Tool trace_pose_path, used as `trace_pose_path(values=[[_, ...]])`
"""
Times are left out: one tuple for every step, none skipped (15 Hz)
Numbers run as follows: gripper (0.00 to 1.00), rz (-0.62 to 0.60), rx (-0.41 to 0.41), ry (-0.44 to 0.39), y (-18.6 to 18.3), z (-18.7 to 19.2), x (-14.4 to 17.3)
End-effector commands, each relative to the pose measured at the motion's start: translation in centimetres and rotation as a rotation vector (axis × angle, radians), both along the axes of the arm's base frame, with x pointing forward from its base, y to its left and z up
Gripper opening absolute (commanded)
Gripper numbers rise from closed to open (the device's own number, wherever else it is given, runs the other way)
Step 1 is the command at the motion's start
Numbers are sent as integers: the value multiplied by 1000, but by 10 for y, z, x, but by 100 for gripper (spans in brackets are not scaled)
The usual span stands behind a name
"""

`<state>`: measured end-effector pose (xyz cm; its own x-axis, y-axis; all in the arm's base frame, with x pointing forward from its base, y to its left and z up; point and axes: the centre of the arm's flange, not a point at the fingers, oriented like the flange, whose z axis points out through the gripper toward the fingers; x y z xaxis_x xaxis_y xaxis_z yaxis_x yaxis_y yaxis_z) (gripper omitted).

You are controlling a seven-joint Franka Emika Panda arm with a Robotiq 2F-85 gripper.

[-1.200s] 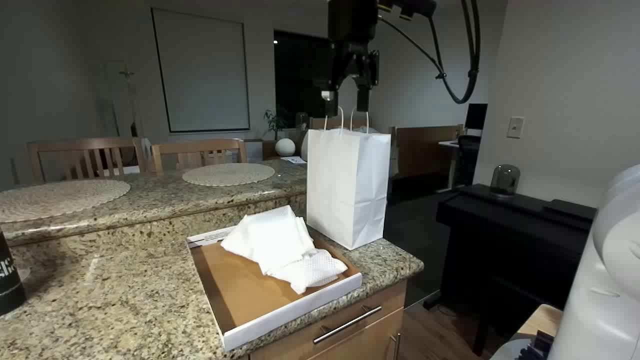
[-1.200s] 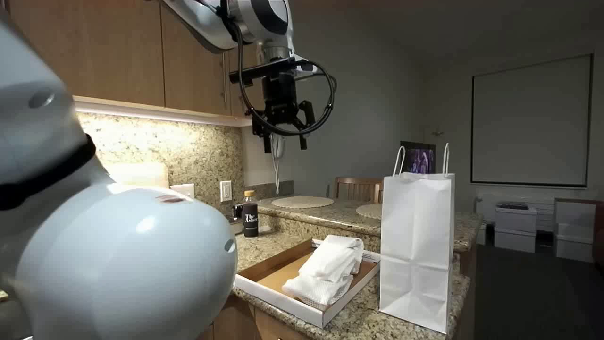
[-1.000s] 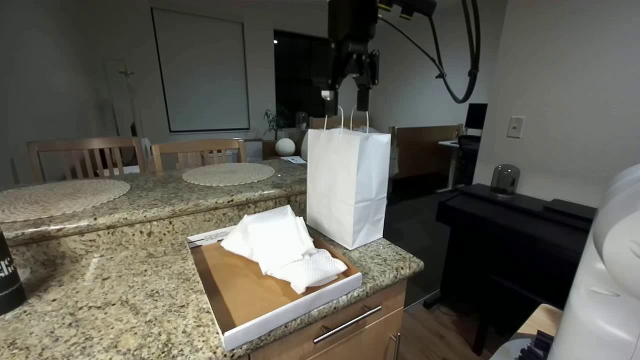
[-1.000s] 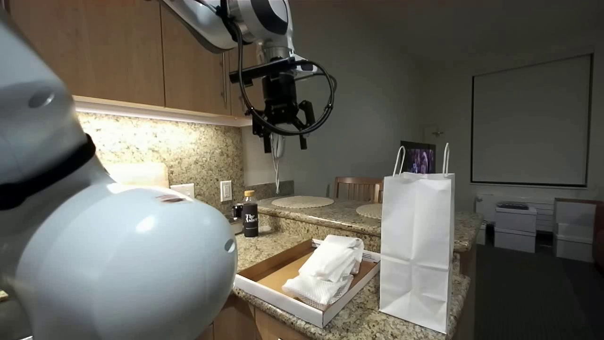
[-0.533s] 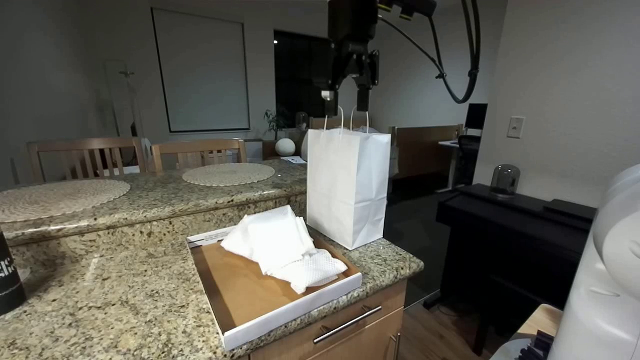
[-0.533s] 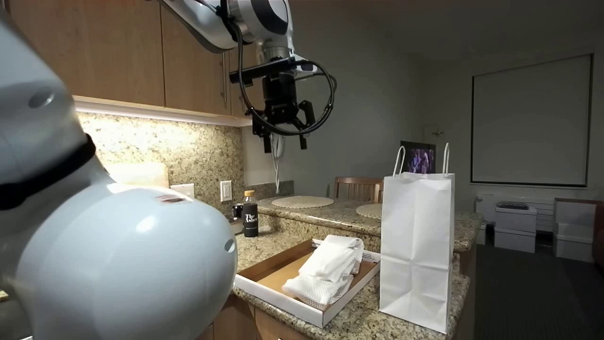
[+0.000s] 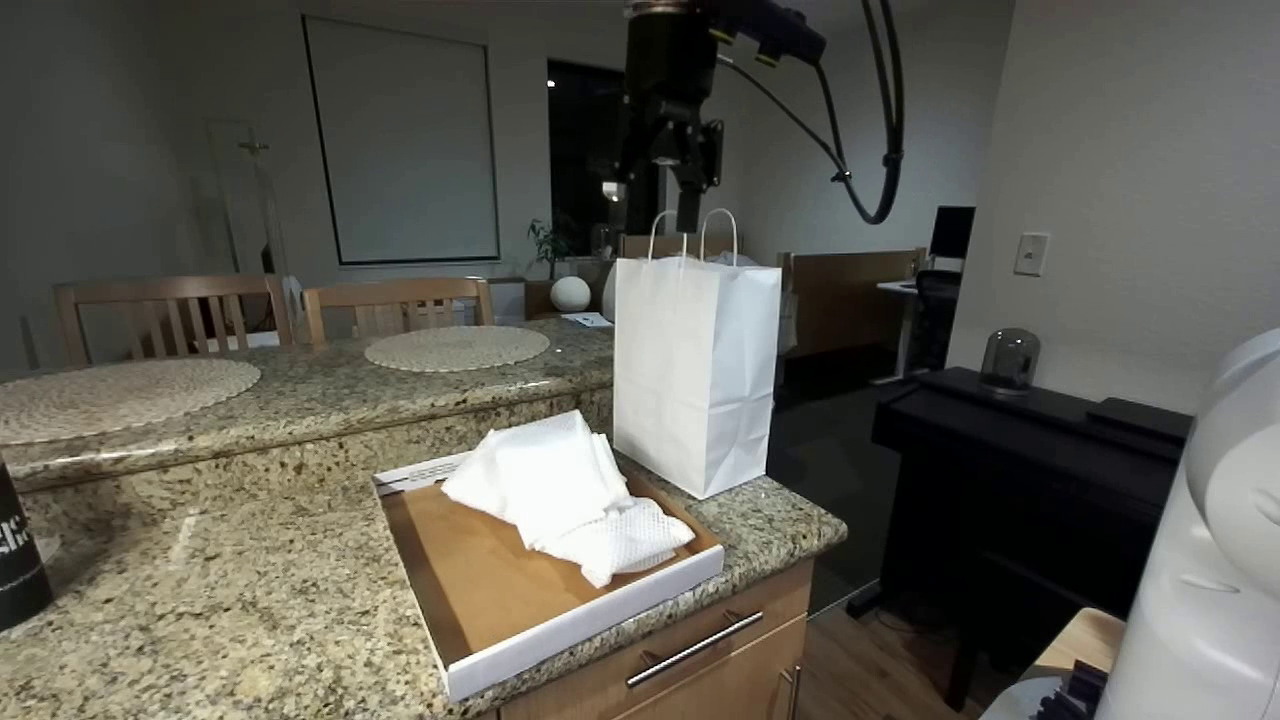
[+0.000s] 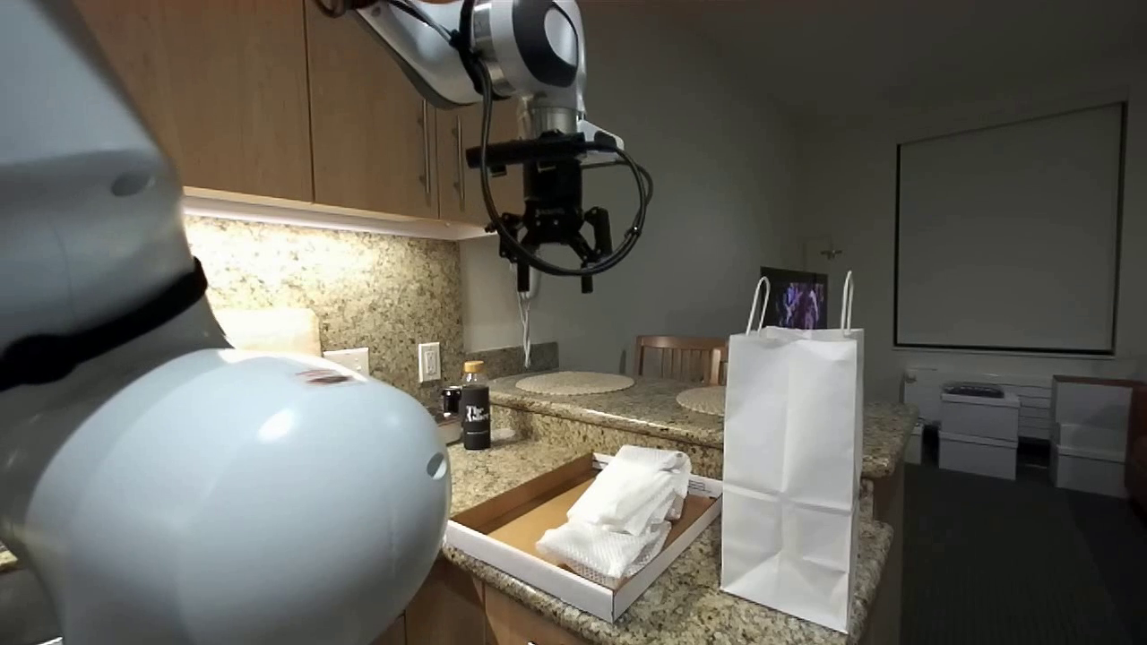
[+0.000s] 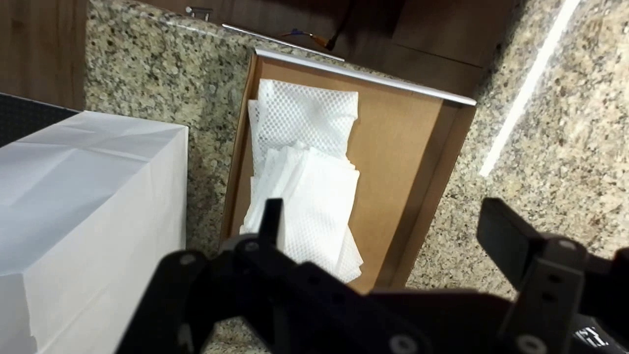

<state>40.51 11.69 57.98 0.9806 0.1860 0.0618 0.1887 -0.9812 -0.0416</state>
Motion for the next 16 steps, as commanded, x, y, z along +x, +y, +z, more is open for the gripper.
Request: trace_pose_path(values=[[100, -21, 44, -1, 6, -14, 61], [100, -27, 61, -3, 7, -27, 75], [100, -40, 82, -6, 7, -38, 85], [100, -109, 131, -25, 6, -58, 95], [100, -150, 165, -24, 6, -71, 102], [100, -202, 196, 14, 9, -93, 106], [100, -243, 220, 39, 15, -108, 106], [100, -288, 251, 49, 22, -117, 105], [100, -209, 195, 44, 9, -100, 106], [100, -215, 196, 59, 11, -111, 109], [100, -215, 195, 64, 12, -113, 110], [100, -215, 196, 60, 12, -111, 111], [100, -216, 198, 54, 11, -108, 111], [100, -215, 199, 49, 11, -106, 110], [100, -215, 199, 47, 11, -104, 110], [100, -217, 173, 80, 24, -120, 127]])
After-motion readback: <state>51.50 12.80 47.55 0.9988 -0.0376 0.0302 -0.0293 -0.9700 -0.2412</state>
